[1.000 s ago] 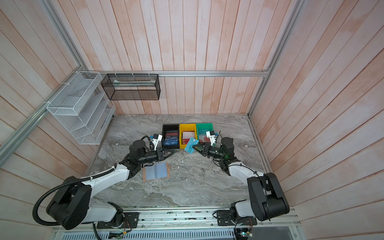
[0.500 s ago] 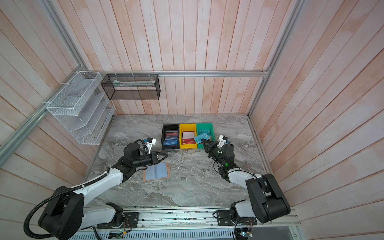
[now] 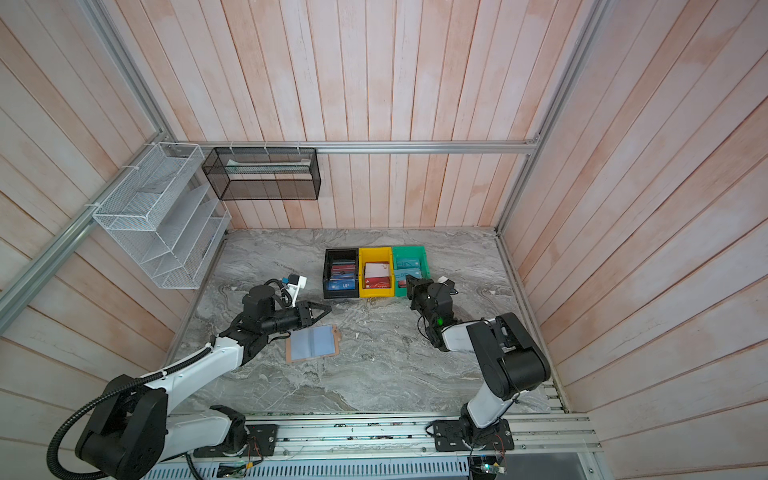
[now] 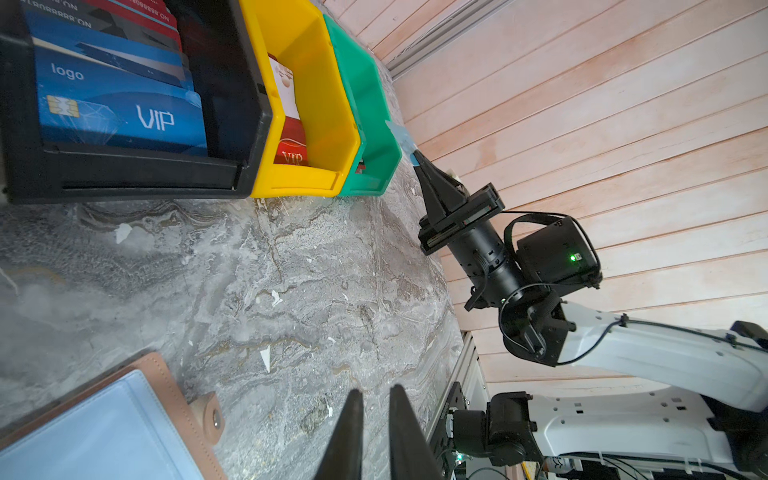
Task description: Take the credit cards out of the card holder
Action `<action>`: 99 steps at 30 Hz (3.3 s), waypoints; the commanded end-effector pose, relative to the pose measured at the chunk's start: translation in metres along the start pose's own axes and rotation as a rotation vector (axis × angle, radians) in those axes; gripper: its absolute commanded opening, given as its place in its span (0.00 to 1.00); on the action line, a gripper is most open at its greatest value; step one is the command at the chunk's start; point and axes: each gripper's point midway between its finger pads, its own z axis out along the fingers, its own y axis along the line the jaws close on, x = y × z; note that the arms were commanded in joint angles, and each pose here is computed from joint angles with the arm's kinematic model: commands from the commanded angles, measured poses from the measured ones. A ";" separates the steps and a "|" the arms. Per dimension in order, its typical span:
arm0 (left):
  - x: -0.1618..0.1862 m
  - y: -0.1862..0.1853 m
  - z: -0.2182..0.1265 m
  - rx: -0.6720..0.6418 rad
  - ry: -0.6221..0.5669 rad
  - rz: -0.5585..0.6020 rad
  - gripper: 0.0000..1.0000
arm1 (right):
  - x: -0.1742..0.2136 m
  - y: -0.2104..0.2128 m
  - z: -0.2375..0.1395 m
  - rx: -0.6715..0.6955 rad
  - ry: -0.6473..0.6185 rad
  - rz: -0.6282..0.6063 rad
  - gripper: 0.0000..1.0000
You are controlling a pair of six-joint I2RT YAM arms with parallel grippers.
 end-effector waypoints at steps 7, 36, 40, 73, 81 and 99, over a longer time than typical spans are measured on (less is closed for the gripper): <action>-0.001 0.000 0.008 0.029 0.037 0.006 0.16 | -0.019 0.007 0.021 -0.047 -0.074 0.102 0.00; -0.004 0.003 0.009 0.022 0.031 0.003 0.16 | -0.044 0.012 0.074 0.093 -0.116 -0.041 0.00; -0.005 0.003 0.009 0.020 0.029 0.003 0.16 | -0.044 0.013 0.079 0.099 -0.112 -0.055 0.00; -0.009 0.015 0.008 0.008 0.029 -0.013 0.16 | -0.051 -0.018 0.106 0.147 -0.113 -0.026 0.00; -0.010 0.016 0.006 0.013 0.028 -0.018 0.16 | -0.052 -0.025 0.112 0.168 -0.104 -0.020 0.12; -0.012 0.015 0.003 0.022 0.027 -0.021 0.16 | -0.044 -0.026 0.108 0.178 -0.057 -0.017 0.20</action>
